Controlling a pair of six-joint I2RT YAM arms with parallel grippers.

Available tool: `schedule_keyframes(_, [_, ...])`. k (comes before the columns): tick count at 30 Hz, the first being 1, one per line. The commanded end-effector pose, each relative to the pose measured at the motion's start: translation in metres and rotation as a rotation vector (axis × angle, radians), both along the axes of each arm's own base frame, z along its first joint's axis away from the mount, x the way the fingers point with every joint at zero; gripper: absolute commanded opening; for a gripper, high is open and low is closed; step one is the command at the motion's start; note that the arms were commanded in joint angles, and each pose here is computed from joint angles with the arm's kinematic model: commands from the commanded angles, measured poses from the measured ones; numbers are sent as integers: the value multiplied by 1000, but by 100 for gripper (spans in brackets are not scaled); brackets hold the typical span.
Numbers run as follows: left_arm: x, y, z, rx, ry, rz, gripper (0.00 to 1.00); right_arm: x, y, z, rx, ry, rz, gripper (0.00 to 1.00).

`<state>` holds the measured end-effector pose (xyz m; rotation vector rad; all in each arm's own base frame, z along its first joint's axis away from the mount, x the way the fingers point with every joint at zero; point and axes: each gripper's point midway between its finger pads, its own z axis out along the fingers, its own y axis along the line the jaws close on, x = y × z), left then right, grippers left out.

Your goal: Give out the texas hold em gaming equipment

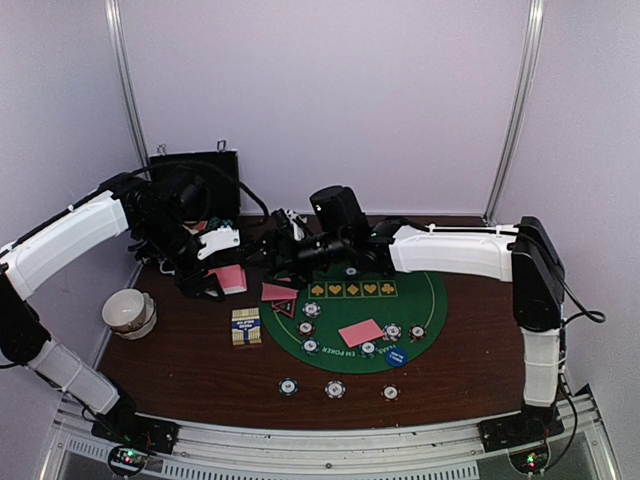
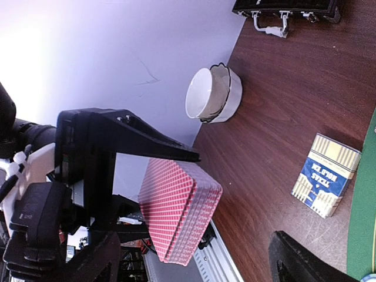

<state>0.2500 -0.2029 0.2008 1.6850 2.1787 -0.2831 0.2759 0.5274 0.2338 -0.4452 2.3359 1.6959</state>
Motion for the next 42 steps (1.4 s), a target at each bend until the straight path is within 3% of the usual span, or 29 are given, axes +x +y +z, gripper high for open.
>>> schedule_keyframes(1, [5,-9,19,-65,-41,-3,0,-4,14,15,95,14,23,90])
schedule_keyframes(28, [4,-11,23,-81,-36,-7,0,-13,64,-5,174,126,92,89])
schedule_keyframes(42, [3,-11,26,-83,-39,-9,0,10,41,-31,94,149,39,72])
